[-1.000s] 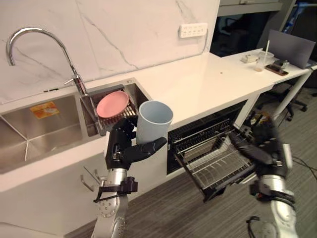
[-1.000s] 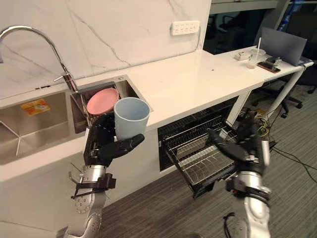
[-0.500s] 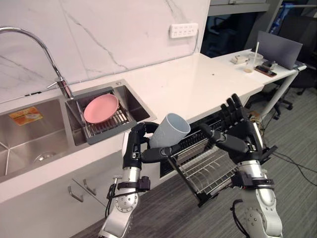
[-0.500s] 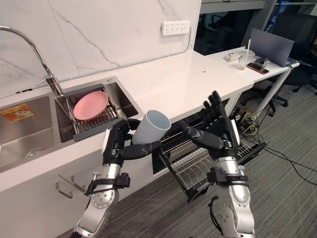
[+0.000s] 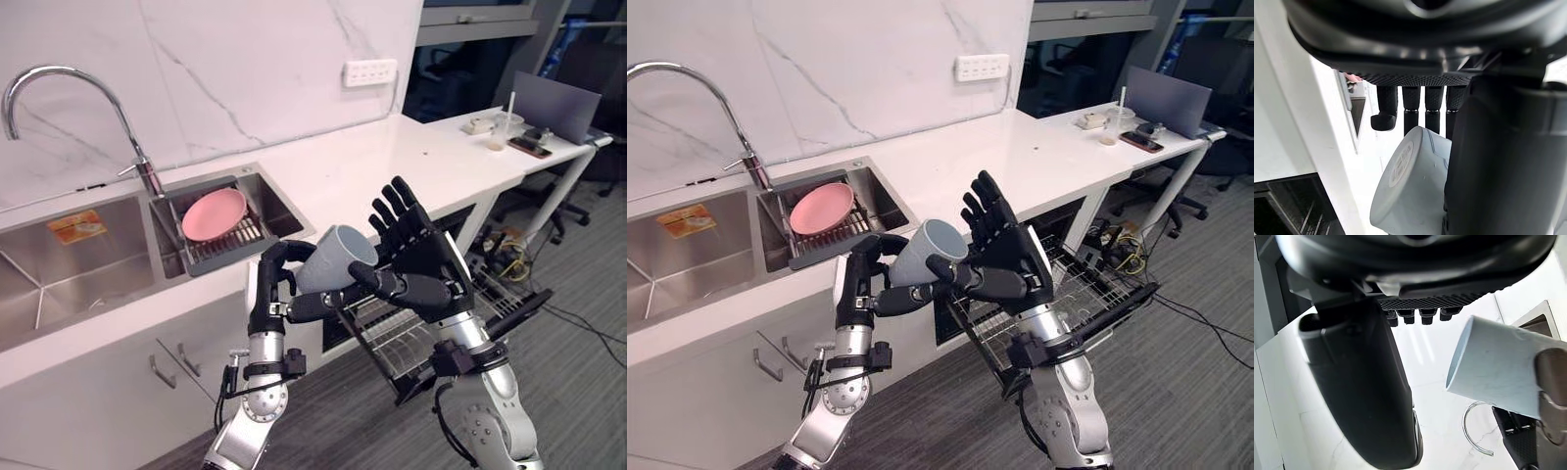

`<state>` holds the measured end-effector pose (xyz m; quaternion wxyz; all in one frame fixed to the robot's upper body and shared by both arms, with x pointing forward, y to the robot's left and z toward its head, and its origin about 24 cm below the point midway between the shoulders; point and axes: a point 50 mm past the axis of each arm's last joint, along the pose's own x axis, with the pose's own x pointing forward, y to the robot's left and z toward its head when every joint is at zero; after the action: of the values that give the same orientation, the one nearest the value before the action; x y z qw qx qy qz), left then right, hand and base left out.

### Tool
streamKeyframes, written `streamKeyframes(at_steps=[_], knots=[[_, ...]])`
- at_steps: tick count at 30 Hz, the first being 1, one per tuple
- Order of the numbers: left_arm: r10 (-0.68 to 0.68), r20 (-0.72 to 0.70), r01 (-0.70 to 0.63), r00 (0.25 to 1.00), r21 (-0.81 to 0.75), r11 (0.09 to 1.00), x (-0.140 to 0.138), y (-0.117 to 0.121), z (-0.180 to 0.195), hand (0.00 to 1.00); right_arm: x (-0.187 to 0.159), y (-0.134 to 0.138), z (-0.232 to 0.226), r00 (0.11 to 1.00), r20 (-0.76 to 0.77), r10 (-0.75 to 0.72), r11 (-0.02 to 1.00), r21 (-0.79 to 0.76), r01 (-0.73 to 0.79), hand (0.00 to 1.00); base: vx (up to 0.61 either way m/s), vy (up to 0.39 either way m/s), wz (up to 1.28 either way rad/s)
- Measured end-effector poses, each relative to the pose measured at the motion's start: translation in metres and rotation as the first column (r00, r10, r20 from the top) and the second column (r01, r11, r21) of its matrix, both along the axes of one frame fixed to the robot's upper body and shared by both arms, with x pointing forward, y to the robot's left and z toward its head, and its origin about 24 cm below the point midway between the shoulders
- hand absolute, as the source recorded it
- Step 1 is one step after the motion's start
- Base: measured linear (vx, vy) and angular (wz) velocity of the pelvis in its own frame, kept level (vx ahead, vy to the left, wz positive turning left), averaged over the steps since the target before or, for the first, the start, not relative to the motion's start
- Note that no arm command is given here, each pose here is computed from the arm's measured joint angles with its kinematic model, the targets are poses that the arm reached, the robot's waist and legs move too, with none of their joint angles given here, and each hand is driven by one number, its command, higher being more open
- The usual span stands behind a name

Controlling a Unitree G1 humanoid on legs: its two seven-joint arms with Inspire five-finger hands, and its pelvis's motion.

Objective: Walk over to the sink, pick up the cup, carry it to the dishwasher, place the cup inside the dishwasher, then close the dishwasher door

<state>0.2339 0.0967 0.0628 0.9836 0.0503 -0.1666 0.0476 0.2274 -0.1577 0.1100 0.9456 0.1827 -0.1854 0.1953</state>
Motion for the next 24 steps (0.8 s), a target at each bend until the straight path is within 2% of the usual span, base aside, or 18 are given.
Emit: streamKeyframes(at_steps=[6,17,24], knots=[[-0.039,0.021,0.039,0.999,-0.011,0.999,0.002,-0.010,0.006,0.00,0.001,-0.002,-0.001,0.999,-0.011,-0.042,0.999,-0.024,0.042,1.00,-0.01,-0.049,-0.05],[-0.060,0.049,0.060,0.997,0.004,0.998,0.002,-0.012,0.009,0.00,0.002,-0.001,-0.002,0.995,-0.016,-0.094,0.992,-0.088,0.092,1.00,0.01,-0.024,0.01],[-0.097,0.052,0.097,0.994,0.011,0.995,-0.001,-0.015,0.008,0.00,0.002,0.006,-0.006,0.996,-0.049,-0.075,0.993,-0.091,0.071,1.00,-0.04,-0.020,0.01]])
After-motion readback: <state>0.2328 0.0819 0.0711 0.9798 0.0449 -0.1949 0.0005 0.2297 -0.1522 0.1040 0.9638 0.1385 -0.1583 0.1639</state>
